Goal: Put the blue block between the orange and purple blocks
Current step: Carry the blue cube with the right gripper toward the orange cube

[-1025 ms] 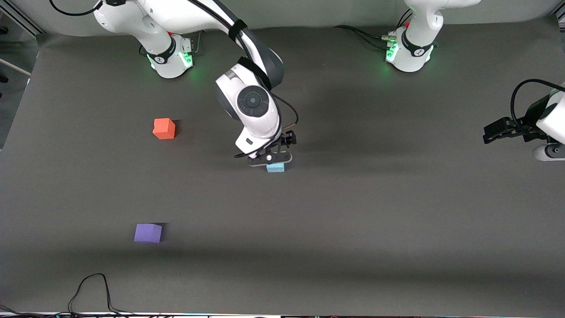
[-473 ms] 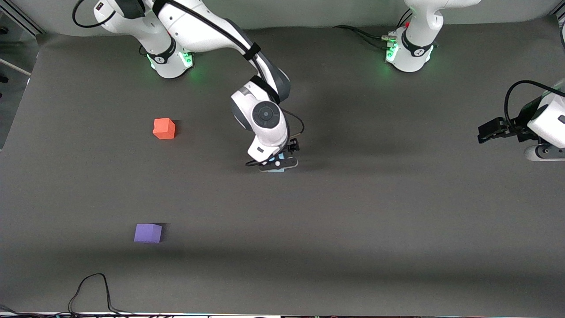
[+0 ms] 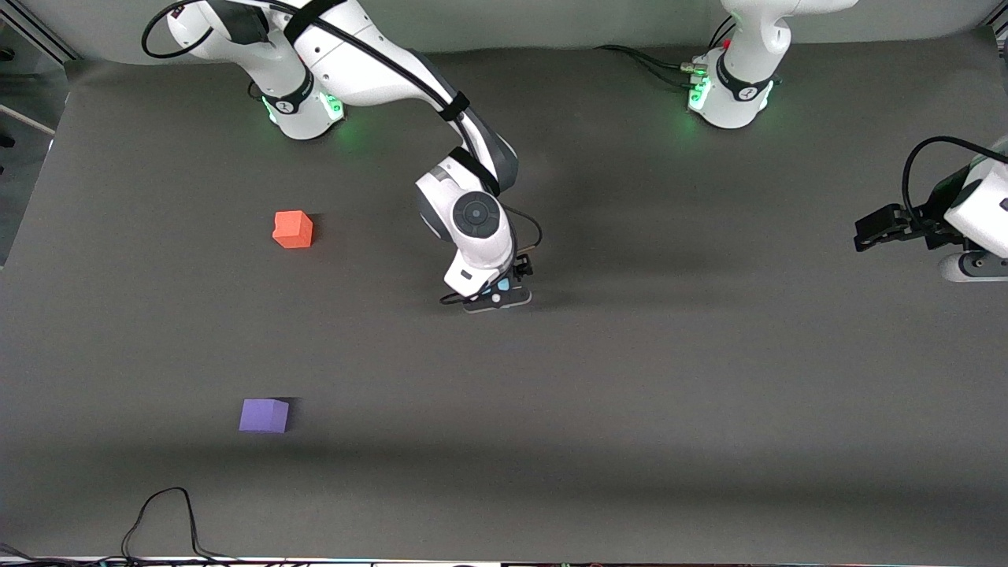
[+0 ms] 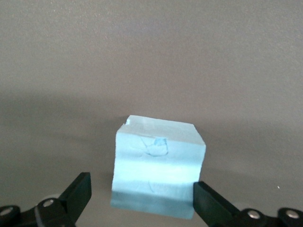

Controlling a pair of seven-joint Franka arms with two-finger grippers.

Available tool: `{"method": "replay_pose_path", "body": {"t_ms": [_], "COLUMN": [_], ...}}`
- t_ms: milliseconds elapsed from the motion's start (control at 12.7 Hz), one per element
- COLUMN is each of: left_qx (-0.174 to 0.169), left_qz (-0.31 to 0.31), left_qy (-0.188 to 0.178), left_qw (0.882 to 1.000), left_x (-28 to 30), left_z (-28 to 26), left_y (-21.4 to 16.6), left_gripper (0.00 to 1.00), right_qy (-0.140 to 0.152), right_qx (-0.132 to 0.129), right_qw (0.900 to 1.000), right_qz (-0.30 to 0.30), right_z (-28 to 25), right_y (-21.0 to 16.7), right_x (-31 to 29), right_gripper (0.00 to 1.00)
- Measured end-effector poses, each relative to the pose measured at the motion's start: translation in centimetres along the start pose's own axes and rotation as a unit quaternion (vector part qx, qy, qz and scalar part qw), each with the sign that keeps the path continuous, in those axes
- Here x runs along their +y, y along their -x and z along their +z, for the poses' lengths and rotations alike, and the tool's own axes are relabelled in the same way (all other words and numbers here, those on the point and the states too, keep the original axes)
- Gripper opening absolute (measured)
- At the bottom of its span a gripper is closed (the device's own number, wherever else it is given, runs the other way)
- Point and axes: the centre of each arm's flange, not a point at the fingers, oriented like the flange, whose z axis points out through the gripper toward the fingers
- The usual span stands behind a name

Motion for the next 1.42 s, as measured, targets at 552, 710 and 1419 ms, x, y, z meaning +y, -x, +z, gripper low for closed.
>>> {"method": "replay_pose_path", "body": {"t_ms": [552, 710, 1419], "left_qx": [-0.005, -0.006, -0.006], "left_qz": [-0.001, 0.0, 0.006], "left_qy": [0.0, 0.0, 0.0], "left_qw": [1.0, 1.0, 1.0], "left_x": [-0.1, -0.1, -0.2], "left_z": [-0.1, -0.2, -0.3], "left_y": [0.3, 0.4, 0.4], "left_gripper": [1.0, 1.0, 1.0], "right_qy": [0.0, 0.0, -0.004], "right_qx": [0.011, 0.013, 0.02], "right_qw": [1.0, 1.0, 1.0], "right_qz": [-0.005, -0.006, -0.005], "right_z": [3.3, 3.8, 3.1], "right_y": [0.0, 0.0, -0.5], "right_x": [0.0, -0.1, -0.2], "right_gripper": [1.0, 1.0, 0.64]}}
